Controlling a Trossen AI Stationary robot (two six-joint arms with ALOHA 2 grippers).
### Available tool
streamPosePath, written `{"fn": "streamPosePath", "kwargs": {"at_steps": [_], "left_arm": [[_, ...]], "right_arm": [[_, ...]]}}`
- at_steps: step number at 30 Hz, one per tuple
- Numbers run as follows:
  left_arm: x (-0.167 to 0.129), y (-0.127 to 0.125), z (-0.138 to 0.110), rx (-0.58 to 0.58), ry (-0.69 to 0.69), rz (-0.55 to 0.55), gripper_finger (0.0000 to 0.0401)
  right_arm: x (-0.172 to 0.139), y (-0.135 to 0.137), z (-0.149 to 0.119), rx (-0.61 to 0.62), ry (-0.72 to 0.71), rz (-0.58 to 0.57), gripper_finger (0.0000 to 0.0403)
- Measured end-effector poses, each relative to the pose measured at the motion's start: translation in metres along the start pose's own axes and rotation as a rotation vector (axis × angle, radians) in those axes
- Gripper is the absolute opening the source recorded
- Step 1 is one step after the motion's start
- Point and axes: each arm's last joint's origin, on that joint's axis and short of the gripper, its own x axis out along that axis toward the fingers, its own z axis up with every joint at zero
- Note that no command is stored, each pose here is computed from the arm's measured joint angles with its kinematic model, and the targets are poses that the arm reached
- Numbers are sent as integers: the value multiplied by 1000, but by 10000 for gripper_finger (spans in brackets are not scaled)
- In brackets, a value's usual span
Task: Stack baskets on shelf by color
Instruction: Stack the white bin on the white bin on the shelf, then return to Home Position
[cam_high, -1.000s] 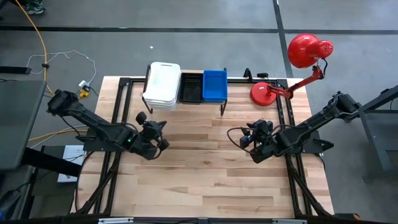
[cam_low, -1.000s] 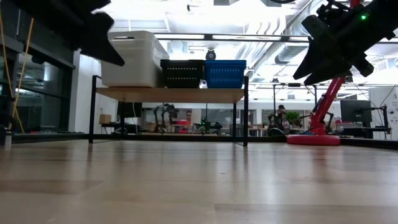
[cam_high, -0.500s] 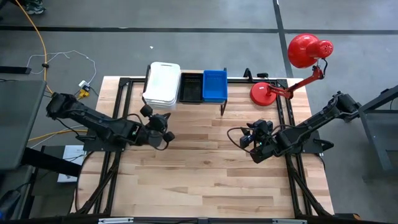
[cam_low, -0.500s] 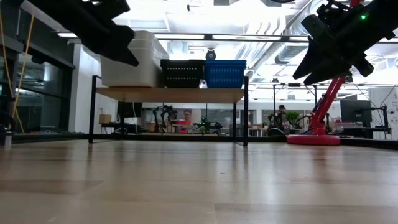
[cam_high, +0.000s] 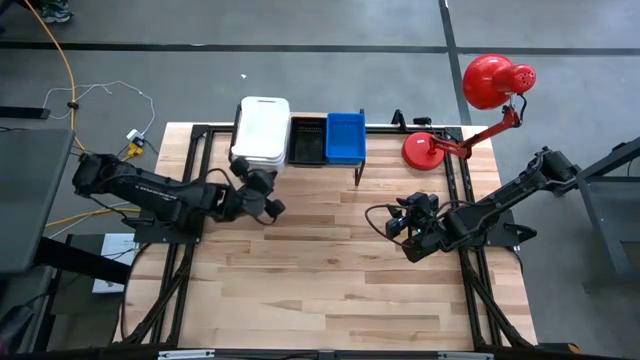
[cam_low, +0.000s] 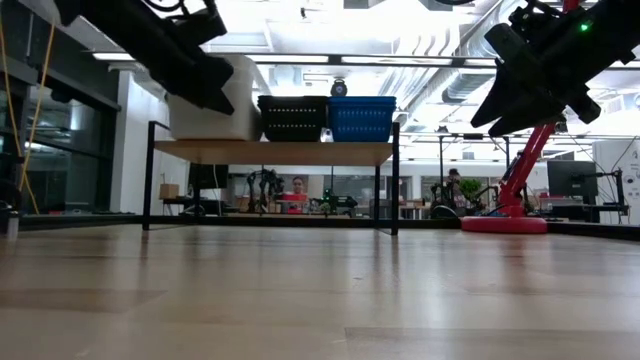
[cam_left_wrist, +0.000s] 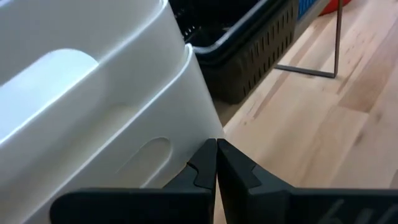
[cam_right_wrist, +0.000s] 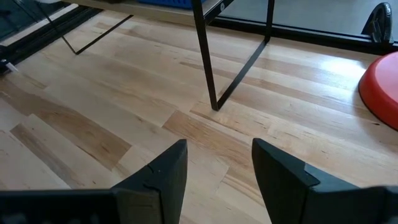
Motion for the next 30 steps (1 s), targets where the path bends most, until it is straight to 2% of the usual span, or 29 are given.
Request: {"fn": "streamPosePath", "kwargs": {"at_steps": [4, 8, 10, 13, 19, 21, 24, 30], "left_arm": [[7, 4, 4, -11, -7, -20, 0], [9, 5, 7, 18, -22, -18, 0], [6, 6, 10, 35, -35, -50, 0], [-6, 7, 23, 19, -81, -193, 0], [-51, 16, 47, -39, -241, -690, 0], [-67, 23, 49, -49, -296, -812, 0], [-89, 42, 42, -45, -397, -877, 0], [-99, 81, 10, -95, -553, -855, 0]], "right_arm": [[0, 0, 0, 0, 1, 0, 168], [0, 0, 0, 1, 1, 0, 168], [0, 0, 0, 1, 4, 1, 168], [0, 0, 0, 1, 7, 2, 168], [0, 0, 0, 0, 6, 2, 168], [0, 0, 0, 0, 5, 2, 168], [0, 0, 0, -5, 1, 2, 168], [0, 1, 0, -1, -1, 5, 168]]}}
